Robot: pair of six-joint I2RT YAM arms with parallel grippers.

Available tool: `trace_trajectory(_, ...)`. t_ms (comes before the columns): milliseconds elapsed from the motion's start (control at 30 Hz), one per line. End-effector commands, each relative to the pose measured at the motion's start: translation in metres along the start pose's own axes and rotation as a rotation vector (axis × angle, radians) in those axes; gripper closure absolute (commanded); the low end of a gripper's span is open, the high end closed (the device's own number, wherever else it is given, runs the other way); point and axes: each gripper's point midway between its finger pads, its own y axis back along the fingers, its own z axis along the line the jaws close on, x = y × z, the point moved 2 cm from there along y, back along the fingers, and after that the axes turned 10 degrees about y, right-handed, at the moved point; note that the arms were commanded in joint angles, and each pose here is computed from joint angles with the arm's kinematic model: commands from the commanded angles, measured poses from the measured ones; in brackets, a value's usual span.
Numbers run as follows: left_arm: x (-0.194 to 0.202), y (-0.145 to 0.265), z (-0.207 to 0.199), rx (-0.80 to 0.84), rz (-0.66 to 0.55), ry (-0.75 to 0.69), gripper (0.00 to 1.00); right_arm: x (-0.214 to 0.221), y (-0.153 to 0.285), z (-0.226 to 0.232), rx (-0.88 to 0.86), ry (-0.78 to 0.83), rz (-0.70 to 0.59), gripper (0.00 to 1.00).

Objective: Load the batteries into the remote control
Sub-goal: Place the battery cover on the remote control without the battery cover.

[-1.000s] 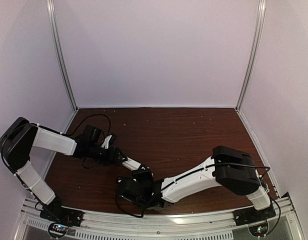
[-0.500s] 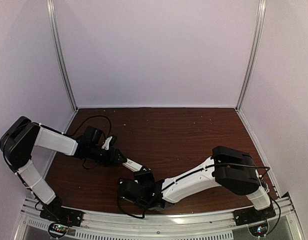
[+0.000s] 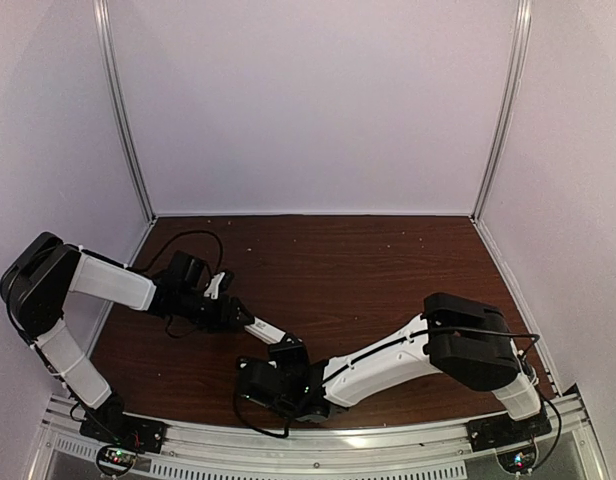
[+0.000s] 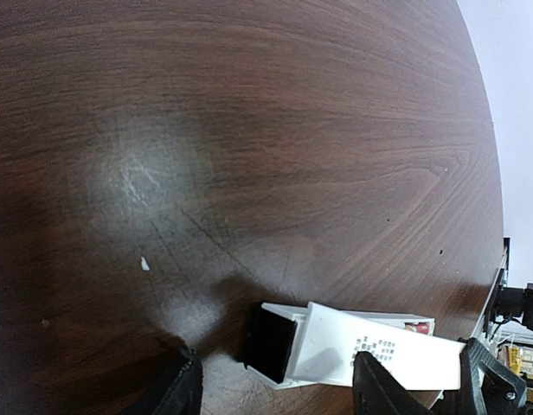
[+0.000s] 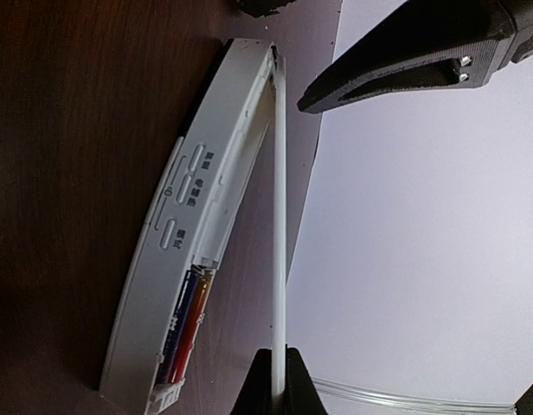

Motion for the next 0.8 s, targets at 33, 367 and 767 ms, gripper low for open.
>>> trace_trajectory(33, -0.006, 0.0, -0.006, 0.006, -0.023, -0.024, 0.39, -0.001, 0.0, 0.007, -0.011, -0.008, -0.002, 1.0)
trace_trajectory(367, -0.005, -0.002, -0.004, 0.003, -0.014, -0.021, 0.38, 0.0, 0.001, 0.005, -0.002, -0.016, -0.011, 1.0)
trace_trajectory(767, 0.004, -0.013, 0.006, -0.02, 0.033, -0.003, 0.48, 0.002, 0.002, 0.013, -0.021, 0.001, -0.028, 0.99)
